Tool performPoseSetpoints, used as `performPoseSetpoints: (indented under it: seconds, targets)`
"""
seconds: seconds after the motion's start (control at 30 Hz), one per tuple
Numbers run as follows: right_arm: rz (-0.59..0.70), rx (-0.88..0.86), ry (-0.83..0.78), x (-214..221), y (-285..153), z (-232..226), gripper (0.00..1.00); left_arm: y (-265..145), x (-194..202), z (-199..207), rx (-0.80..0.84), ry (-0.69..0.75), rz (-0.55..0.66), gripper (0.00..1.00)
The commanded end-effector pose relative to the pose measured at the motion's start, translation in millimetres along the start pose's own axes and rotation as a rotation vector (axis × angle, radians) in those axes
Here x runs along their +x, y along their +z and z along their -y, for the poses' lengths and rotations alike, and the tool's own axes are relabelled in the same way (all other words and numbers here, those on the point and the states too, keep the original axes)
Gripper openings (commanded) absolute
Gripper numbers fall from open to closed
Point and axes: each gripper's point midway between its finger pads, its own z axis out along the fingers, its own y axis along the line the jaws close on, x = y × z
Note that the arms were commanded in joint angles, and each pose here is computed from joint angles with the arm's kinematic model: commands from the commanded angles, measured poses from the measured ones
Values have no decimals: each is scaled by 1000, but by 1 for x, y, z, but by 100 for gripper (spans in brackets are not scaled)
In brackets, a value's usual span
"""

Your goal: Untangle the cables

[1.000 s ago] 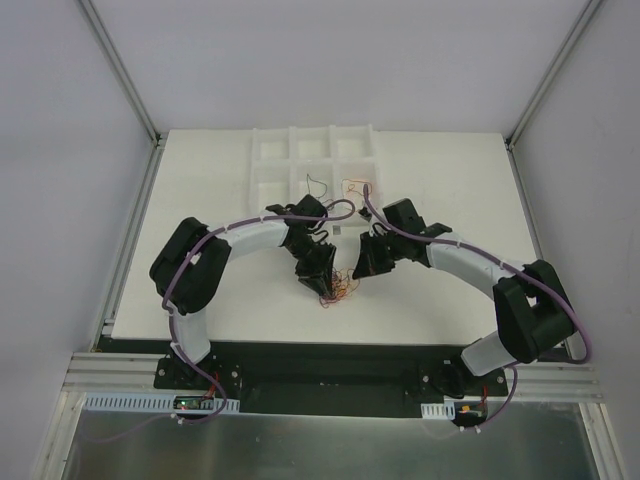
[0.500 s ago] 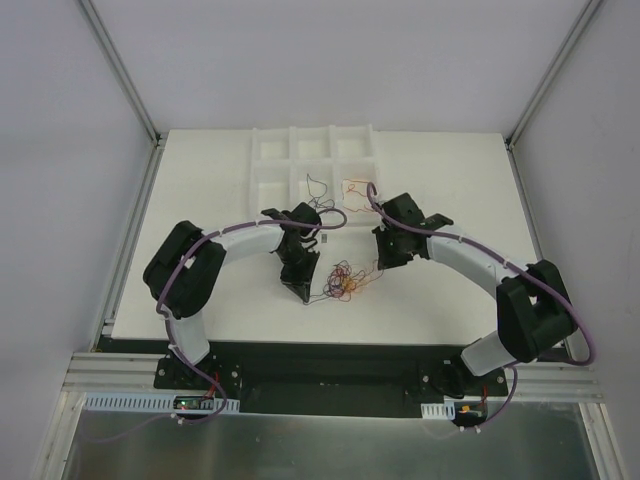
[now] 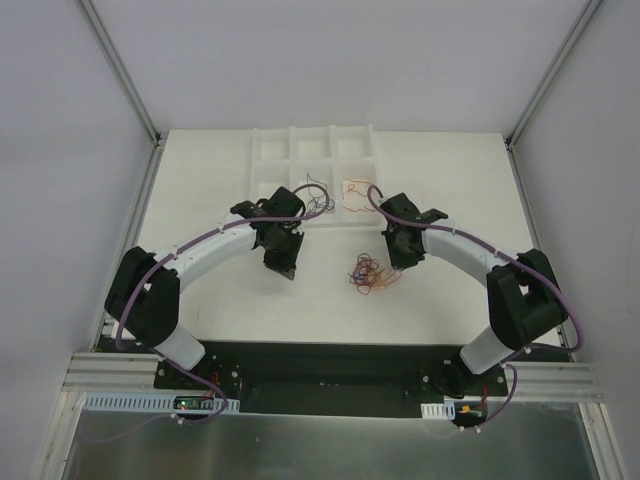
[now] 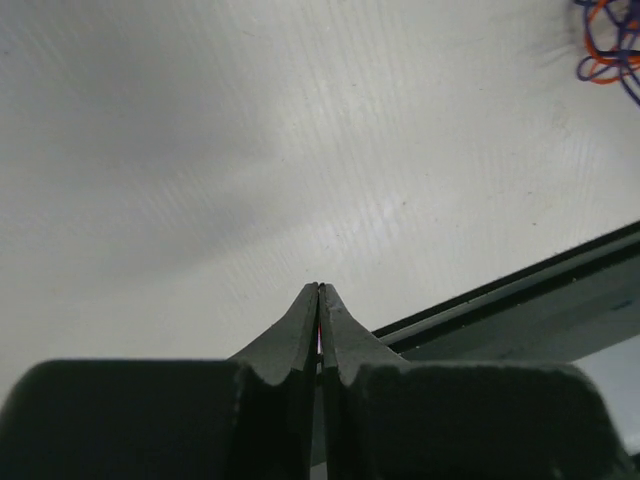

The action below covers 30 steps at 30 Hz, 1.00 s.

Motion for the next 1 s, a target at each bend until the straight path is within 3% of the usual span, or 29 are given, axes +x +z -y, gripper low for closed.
performPoseSetpoints:
  seconds: [0.0, 0.1, 0.17, 0.3, 0.57, 0.83, 0.97]
  targets:
    - [77, -204, 9, -16, -19, -31, 6, -20, -7, 42, 281, 53, -35, 13]
    - [110, -361, 3, -21, -29, -57, 5, -24, -18, 72, 419, 14, -74, 51]
    - [105, -425, 3, -22, -32, -68, 5, -24, -29, 86, 473, -20, -84, 62]
    - [88, -486, 7, -20, -36, -79, 4, -16, -42, 106, 520, -91, -138, 71]
    - [112, -531, 67, -20, -45, -85, 3, 28, -51, 78, 305, -224, -132, 66]
    - [114, -528, 84, -16, -46, -84, 2, 45, -76, 80, 266, -225, -100, 65]
    - [125, -498, 84, -14, -48, -77, 2, 54, -66, 78, 250, -207, -127, 42]
